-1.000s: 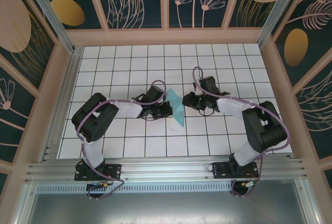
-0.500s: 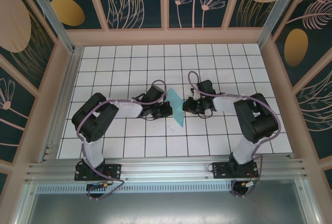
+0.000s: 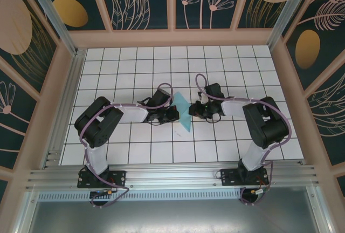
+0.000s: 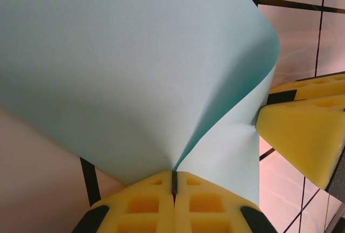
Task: Fold a paper plane with a square sheet of paper (pick it up from the middle)
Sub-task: Third fold the triangle at the center of the table.
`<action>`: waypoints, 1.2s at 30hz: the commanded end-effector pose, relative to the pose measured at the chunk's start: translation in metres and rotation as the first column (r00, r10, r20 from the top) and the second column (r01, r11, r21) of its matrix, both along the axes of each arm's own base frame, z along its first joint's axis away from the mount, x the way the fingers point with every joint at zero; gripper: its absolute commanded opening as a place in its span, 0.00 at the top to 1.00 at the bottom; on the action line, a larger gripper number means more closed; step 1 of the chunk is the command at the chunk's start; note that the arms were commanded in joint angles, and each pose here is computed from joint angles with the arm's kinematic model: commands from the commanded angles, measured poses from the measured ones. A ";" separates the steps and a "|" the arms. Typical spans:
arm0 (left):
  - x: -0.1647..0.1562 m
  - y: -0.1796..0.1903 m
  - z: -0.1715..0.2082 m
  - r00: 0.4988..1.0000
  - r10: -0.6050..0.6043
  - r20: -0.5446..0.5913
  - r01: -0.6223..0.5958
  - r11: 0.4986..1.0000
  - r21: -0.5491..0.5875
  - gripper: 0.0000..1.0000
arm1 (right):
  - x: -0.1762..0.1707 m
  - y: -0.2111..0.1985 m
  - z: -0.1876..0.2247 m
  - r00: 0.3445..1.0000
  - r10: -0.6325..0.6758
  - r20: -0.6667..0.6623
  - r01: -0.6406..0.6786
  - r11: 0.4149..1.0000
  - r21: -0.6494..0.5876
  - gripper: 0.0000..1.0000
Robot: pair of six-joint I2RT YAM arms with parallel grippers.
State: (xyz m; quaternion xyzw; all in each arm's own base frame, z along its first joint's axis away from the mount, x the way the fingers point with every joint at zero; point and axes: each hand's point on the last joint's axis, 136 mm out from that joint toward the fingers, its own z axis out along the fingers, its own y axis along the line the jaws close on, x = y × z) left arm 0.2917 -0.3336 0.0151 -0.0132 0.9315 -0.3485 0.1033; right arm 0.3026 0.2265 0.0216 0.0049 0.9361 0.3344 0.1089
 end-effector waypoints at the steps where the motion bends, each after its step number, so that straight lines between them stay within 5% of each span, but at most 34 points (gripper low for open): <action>1: 0.001 0.009 -0.005 0.999 0.035 -0.006 -0.034 0.998 0.045 1.00 | 0.006 -0.006 0.004 0.999 -0.022 0.046 0.023 0.999 -0.028 0.72; 21: -0.001 0.007 -0.004 0.999 0.046 -0.017 -0.046 0.999 0.006 0.98 | -0.011 0.006 0.000 0.998 0.063 -0.010 -0.063 0.998 0.017 0.77; 30: 0.000 0.005 -0.002 0.999 0.049 -0.017 -0.050 0.999 -0.014 0.73 | -0.013 0.002 -0.009 0.998 0.052 -0.029 -0.053 0.998 -0.018 0.76; 36: -0.001 0.006 -0.002 0.999 0.048 -0.021 -0.049 0.999 -0.022 0.71 | -0.011 0.000 -0.013 0.999 0.031 -0.037 -0.033 0.998 -0.054 0.78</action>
